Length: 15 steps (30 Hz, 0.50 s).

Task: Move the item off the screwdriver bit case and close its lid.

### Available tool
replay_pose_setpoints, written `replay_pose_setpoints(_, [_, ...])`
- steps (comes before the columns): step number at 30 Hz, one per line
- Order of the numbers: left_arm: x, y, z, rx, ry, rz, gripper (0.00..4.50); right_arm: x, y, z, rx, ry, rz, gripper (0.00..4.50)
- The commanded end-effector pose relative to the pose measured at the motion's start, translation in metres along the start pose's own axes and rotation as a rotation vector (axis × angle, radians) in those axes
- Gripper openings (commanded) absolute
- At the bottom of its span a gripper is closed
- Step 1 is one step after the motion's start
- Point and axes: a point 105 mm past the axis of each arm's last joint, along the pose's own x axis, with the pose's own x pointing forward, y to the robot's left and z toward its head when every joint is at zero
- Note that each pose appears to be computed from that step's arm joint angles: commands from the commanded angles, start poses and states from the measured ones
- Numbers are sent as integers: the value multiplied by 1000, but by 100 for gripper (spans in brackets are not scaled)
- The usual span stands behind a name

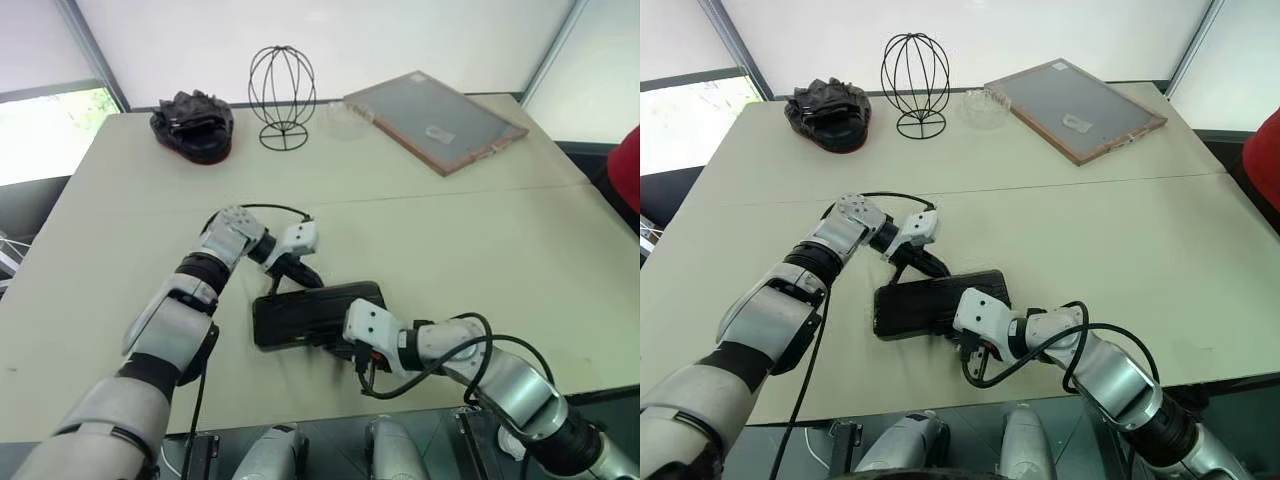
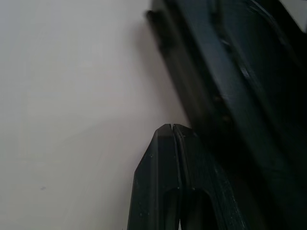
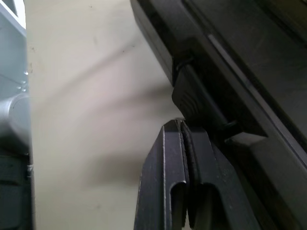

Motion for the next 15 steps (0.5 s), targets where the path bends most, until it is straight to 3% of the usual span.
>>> replay_pose_setpoints(1, [20, -25, -15, 27, 76, -160, 0, 0, -25, -1, -12, 16, -161, 8])
replay_pose_setpoints(9, [32, -53, -24, 30, 64, -253, 0, -4, -43, -1, 5, 43, -306, 8])
replay_pose_setpoints(12, [31, -41, -18, 10, 23, -198, 0, -6, -35, 5, 38, 10, -270, 8])
replay_pose_setpoints(15, [16, -6, -4, -43, -66, 23, 0, -20, -8, 20, 113, -77, -142, 8])
